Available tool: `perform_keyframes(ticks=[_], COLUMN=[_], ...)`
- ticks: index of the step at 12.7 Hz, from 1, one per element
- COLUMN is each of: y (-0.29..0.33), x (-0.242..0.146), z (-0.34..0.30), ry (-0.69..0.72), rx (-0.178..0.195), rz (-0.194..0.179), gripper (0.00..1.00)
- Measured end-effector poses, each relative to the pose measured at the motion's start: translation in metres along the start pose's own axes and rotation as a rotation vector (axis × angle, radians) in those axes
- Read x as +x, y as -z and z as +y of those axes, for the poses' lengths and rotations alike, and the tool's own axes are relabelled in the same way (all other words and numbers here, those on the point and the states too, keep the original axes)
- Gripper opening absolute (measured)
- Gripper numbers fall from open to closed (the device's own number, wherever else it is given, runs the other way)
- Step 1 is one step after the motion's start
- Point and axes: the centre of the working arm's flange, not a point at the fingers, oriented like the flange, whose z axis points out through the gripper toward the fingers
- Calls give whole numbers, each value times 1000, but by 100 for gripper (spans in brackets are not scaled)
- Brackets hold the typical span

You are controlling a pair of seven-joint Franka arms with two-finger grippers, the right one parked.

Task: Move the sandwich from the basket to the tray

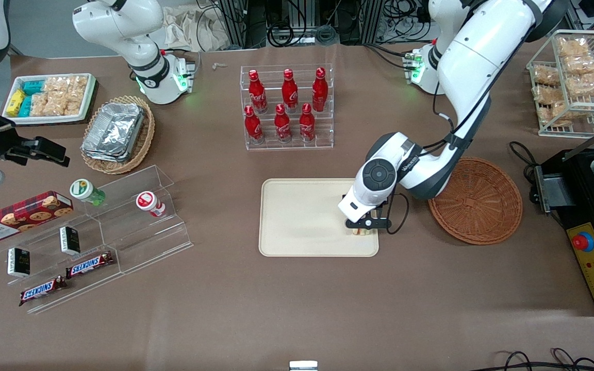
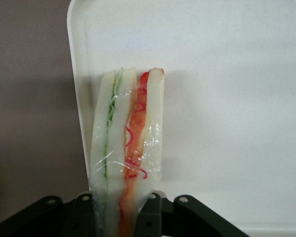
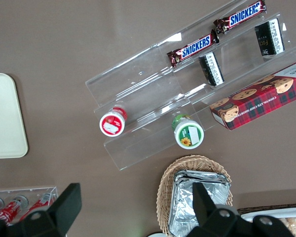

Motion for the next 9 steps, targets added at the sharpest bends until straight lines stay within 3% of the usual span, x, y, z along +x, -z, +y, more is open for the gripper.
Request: perform_keyframes(ticks=[2, 7, 9], y=[-4, -2, 13], x=[0, 2, 2], z=[-1, 2, 11], ry=[-15, -21, -27], rx=[16, 15, -2], rz=[6, 14, 36], gripper=[47, 99, 100])
